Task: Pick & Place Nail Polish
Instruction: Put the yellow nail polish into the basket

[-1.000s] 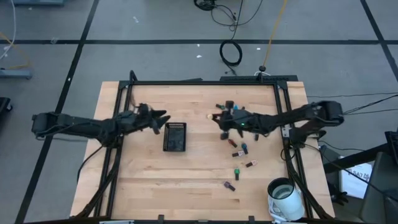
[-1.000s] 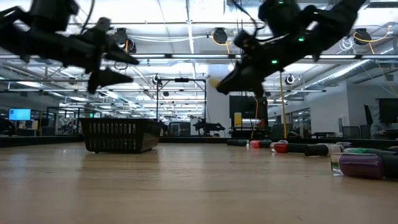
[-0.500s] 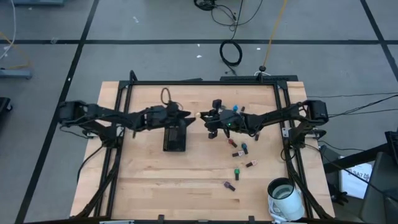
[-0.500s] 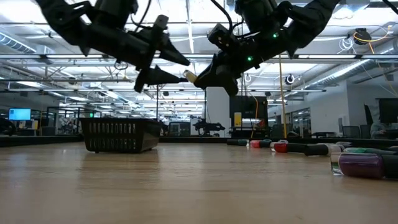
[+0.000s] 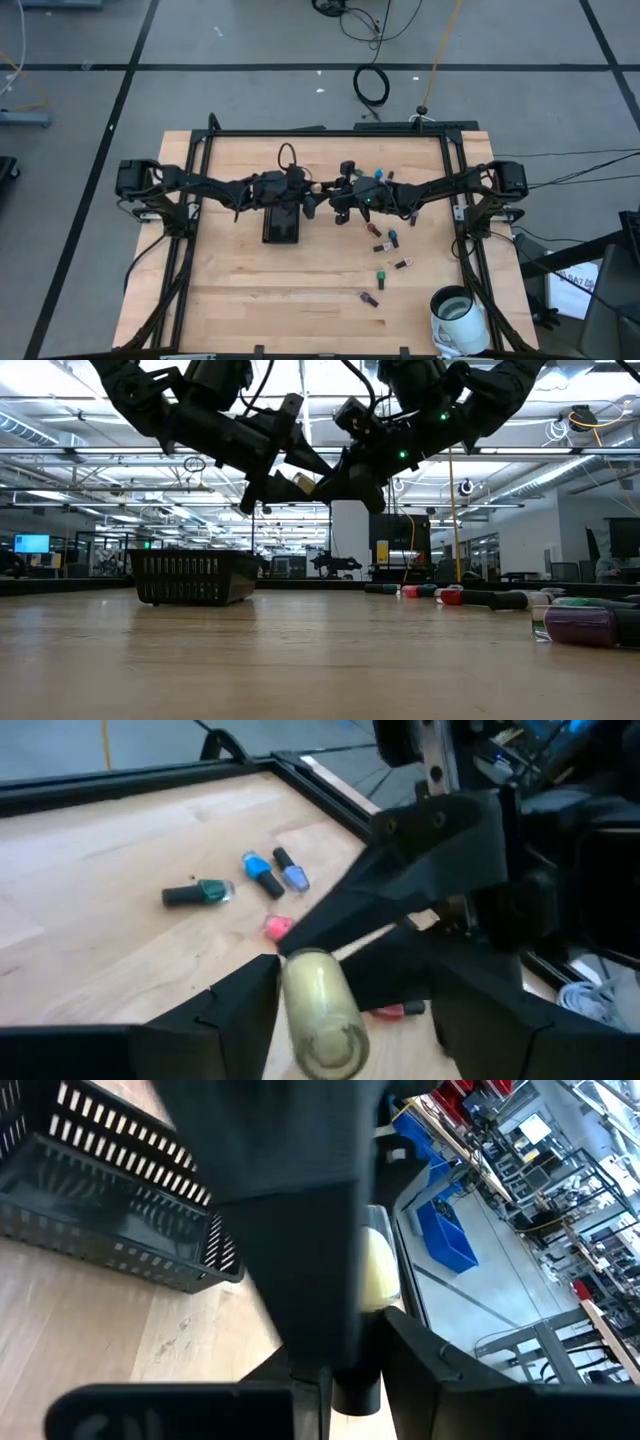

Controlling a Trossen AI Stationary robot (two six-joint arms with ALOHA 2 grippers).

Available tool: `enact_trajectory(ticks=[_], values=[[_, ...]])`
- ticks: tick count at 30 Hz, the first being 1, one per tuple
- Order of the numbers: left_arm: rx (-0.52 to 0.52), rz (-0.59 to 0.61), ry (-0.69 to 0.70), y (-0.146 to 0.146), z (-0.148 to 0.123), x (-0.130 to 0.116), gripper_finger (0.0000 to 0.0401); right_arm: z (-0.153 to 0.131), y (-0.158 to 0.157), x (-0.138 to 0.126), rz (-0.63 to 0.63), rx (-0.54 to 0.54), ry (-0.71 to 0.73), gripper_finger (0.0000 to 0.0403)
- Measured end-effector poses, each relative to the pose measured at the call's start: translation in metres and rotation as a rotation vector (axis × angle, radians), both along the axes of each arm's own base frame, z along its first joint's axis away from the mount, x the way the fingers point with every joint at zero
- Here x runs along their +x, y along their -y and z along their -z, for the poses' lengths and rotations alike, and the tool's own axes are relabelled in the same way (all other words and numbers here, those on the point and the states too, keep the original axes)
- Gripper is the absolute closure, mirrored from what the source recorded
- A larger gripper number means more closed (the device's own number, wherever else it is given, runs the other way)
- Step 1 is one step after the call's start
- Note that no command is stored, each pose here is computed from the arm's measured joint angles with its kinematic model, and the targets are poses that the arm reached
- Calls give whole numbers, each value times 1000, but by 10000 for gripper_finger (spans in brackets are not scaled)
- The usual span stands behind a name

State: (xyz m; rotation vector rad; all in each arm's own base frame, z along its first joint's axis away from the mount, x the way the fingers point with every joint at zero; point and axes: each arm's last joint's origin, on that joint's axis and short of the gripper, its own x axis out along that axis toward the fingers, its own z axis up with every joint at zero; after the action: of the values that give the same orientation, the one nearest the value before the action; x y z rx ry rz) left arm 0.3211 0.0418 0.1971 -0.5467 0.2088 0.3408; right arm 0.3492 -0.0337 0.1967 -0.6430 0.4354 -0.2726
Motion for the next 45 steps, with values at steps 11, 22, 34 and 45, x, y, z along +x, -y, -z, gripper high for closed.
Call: enact_trajectory(ticks=[11, 22, 34, 45], values=[[11, -26, -5, -4, 1, -1, 349, 1, 1, -1, 45, -12, -13, 354], [163, 31, -40, -2, -37, -26, 349, -8, -1, -14, 216, 219, 33, 176], [257, 169, -538, 46, -21, -76, 349, -48, -5, -66, 248, 370, 206, 121], [288, 104, -686, 58, 35, -72, 325, -42, -6, -84, 235, 403, 318, 138]])
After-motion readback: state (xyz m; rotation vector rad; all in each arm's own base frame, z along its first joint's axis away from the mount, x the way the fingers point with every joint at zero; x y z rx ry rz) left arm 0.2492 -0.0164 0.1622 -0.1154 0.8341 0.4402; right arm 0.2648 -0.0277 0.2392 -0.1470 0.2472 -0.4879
